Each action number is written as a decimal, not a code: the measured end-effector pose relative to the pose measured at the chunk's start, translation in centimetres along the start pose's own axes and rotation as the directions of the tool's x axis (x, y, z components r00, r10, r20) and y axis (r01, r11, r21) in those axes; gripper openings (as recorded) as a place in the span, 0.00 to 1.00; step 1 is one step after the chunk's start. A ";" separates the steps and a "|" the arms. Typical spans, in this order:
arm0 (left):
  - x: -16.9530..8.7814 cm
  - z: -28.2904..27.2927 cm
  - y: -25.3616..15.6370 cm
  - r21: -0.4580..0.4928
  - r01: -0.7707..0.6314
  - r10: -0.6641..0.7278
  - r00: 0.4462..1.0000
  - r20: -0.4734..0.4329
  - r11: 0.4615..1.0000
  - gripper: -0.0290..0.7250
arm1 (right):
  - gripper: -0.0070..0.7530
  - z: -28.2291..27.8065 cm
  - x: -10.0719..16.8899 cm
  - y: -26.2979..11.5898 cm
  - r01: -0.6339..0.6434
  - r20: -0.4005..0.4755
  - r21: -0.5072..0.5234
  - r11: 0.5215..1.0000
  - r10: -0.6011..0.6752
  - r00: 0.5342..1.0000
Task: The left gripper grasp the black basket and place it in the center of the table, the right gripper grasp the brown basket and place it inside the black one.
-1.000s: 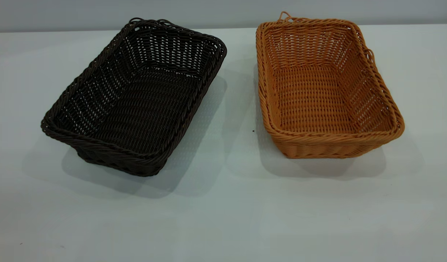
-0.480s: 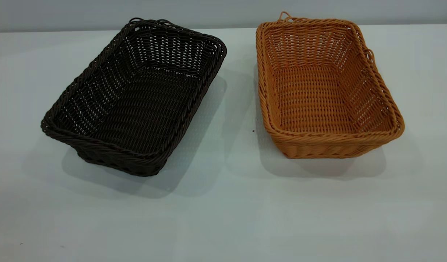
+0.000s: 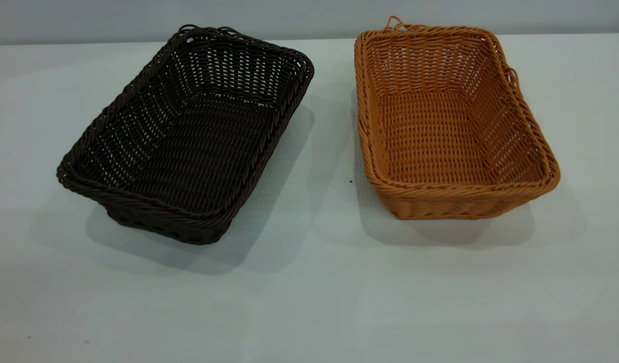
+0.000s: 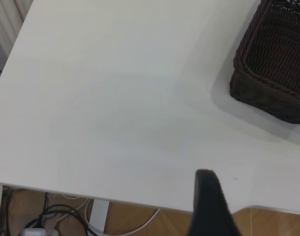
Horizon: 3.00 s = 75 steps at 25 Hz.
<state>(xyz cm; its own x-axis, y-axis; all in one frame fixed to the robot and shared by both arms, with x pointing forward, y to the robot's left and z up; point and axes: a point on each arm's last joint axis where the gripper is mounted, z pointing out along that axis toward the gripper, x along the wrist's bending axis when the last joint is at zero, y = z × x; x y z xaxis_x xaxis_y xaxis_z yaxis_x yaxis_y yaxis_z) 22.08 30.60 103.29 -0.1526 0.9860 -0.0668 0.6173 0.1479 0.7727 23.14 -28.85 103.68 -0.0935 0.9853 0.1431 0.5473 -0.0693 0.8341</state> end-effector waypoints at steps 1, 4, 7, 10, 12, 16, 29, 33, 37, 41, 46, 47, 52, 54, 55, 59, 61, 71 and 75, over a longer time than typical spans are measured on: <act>0.0 0.0 0.0 0.000 0.000 0.000 1.000 0.000 1.000 0.59 | 0.72 0.0 0.0 0.0 0.000 0.000 0.000 1.000 0.000 1.000; 0.0 0.0 0.0 0.000 0.000 0.000 1.000 0.000 1.000 0.59 | 0.72 0.0 0.0 0.0 0.000 0.000 0.000 1.000 0.000 1.000; 0.0 0.0 0.0 0.000 0.000 0.000 1.000 0.001 1.000 0.59 | 0.72 0.0 0.0 0.0 0.000 0.000 0.000 1.000 0.000 1.000; 0.0 0.0 0.0 0.000 0.001 -0.001 1.000 0.004 1.000 0.59 | 0.72 0.0 0.0 0.0 0.000 0.000 0.000 1.000 0.000 1.000; 0.0 0.0 0.1 -0.007 0.001 -0.001 1.000 0.005 1.000 0.59 | 0.72 0.0 0.0 0.0 0.000 0.000 0.000 1.000 0.000 1.000; -0.1 0.0 0.3 -0.033 0.004 -0.003 1.000 0.016 0.999 0.59 | 0.72 0.0 0.0 0.0 -0.003 0.000 -0.001 1.000 0.003 1.000; -1.3 7.1 5.9 0.383 -0.107 0.115 0.993 0.003 0.917 0.74 | 0.91 10.5 1.6 4.7 -0.111 -0.151 0.478 0.871 0.206 0.967; -1.8 10.4 7.5 0.408 -0.120 0.125 0.992 0.014 0.905 0.75 | 0.90 15.7 2.2 5.1 -0.179 -0.206 0.579 0.795 0.355 0.912; -2.3 13.5 8.7 0.426 -0.107 0.102 0.994 0.033 0.898 0.76 | 0.88 20.7 2.7 4.0 -0.336 -0.145 0.709 0.620 0.594 0.791; -2.7 16.5 9.9 0.443 -0.101 0.094 0.995 0.038 0.891 0.76 | 0.85 25.0 2.7 2.2 -0.508 0.008 0.764 0.398 0.782 0.624; -3.1 19.5 10.9 0.465 -0.097 0.090 0.995 0.038 0.880 0.76 | 0.80 29.2 3.7 -0.4 -0.659 0.184 0.739 0.141 0.899 0.398; -3.1 20.0 11.0 0.470 -0.097 0.090 0.995 0.037 0.877 0.76 | 0.79 29.9 4.1 -0.8 -0.661 0.200 0.741 0.121 0.899 0.388; -3.2 21.8 11.1 0.491 -0.096 0.090 0.995 0.036 0.866 0.76 | 0.79 33.4 5.5 -2.5 -0.696 0.314 0.716 0.052 0.867 0.387; -3.3 22.3 11.1 0.495 -0.095 0.089 0.995 0.036 0.864 0.76 | 0.79 35.0 5.6 -2.7 -0.726 0.348 0.685 0.051 0.853 0.389; -3.3 22.5 11.1 0.496 -0.095 0.089 0.995 0.036 0.863 0.76 | 0.79 35.6 5.5 -2.8 -0.740 0.360 0.671 0.054 0.848 0.389; -3.3 23.0 10.9 0.507 -0.093 0.087 0.996 0.036 0.857 0.76 | 0.79 37.4 5.2 -2.8 -0.799 0.413 0.600 0.052 0.834 0.364; -3.3 23.3 10.8 0.509 -0.093 0.087 0.996 0.035 0.855 0.76 | 0.79 37.9 4.7 -2.9 -0.844 0.464 0.535 0.033 0.824 0.326; -4.2 27.7 14.1 0.489 -0.193 0.166 0.981 0.098 0.851 0.76 | 0.79 38.5 3.3 -3.8 -0.943 0.583 0.331 0.011 0.783 0.214; -5.7 31.7 14.9 0.514 -0.236 0.195 0.972 0.133 0.824 0.76 | 0.79 38.8 3.1 -3.5 -0.953 0.582 0.303 0.027 0.786 0.207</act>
<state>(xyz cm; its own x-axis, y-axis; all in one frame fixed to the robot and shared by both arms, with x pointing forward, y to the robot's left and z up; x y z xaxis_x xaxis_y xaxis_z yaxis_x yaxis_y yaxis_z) 56.57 29.57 95.16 0.0749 0.9972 0.0021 0.9420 -0.0714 0.3280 53.27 -19.48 80.55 0.8950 0.2406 0.3756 0.3557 -0.8931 -0.2754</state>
